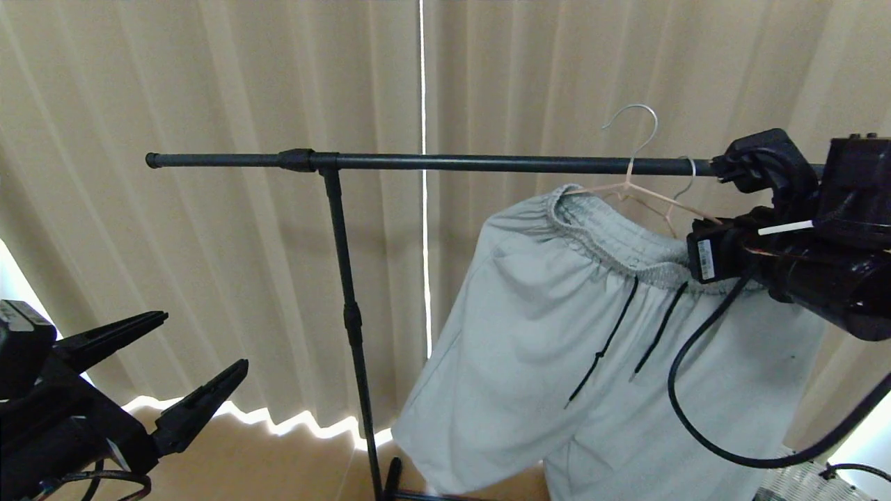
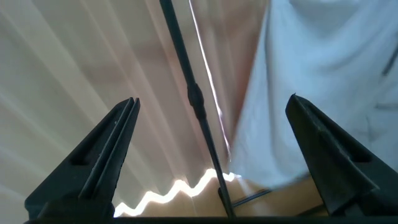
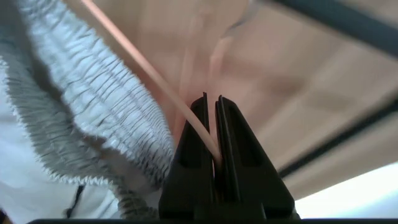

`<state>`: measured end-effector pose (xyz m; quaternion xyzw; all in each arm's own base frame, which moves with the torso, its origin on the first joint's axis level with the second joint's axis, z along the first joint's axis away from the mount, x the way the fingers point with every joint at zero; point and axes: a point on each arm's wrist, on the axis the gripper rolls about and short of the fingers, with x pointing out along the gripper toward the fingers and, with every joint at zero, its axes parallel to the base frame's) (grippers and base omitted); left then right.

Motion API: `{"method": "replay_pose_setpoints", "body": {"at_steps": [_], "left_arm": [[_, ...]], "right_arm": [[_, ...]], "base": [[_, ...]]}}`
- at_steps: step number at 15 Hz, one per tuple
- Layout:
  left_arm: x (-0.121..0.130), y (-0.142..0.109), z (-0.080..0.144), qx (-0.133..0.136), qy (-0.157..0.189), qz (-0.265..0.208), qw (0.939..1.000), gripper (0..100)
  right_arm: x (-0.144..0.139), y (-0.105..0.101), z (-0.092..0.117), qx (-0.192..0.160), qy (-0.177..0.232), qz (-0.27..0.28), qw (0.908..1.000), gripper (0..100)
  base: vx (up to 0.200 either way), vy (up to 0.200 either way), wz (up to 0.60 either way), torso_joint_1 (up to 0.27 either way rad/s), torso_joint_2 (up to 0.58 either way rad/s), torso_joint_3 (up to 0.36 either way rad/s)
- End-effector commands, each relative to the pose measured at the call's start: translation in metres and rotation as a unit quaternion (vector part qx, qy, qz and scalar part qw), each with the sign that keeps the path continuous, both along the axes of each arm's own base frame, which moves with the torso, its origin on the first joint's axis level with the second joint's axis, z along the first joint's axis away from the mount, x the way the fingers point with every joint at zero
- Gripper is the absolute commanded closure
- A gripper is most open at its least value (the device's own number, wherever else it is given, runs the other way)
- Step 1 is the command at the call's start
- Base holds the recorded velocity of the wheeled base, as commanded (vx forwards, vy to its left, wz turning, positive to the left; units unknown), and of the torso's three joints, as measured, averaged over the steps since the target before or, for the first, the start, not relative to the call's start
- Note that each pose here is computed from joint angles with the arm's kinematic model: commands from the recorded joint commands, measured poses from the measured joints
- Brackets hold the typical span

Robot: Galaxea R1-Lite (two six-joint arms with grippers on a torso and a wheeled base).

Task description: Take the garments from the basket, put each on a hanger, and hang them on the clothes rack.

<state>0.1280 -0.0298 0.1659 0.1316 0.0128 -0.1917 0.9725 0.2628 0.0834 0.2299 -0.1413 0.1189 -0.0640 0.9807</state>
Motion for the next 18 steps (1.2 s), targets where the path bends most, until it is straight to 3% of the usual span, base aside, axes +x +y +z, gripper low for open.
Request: {"method": "replay_pose_setpoints", "body": {"at_steps": [1,8,11,17,18], "left_arm": [[-0.001,0.000,0.000,0.000,0.000,0.000,1.0000,0],[-0.002,-0.003,-0.004,0.002,0.010,-0.013,0.9999,0],[-0.002,-0.003,-0.005,0.002,0.011,-0.014,0.9998,0],[0.000,-0.003,-0.006,0.001,0.015,-0.011,0.9998,0],[0.001,-0.003,-0.005,0.001,0.014,-0.010,0.9998,0]], "right_arm": [[0.019,0.008,-0.013,-0.009,0.021,-0.007,0.9997,100],[0.056,0.027,-0.030,-0.034,0.040,-0.036,0.9980,100],[0.059,0.031,-0.039,-0.039,0.051,-0.032,0.9974,100],[0.051,0.041,-0.037,-0.039,0.049,-0.014,0.9979,100],[0.049,0.044,-0.035,-0.036,0.043,-0.008,0.9984,0]], "base": [[0.000,0.000,0.00,0.000,0.00,0.000],[0.000,0.000,0.00,0.000,0.00,0.000],[0.000,0.000,0.00,0.000,0.00,0.000],[0.000,0.000,0.00,0.000,0.00,0.000],[0.000,0.000,0.00,0.000,0.00,0.000]]}}
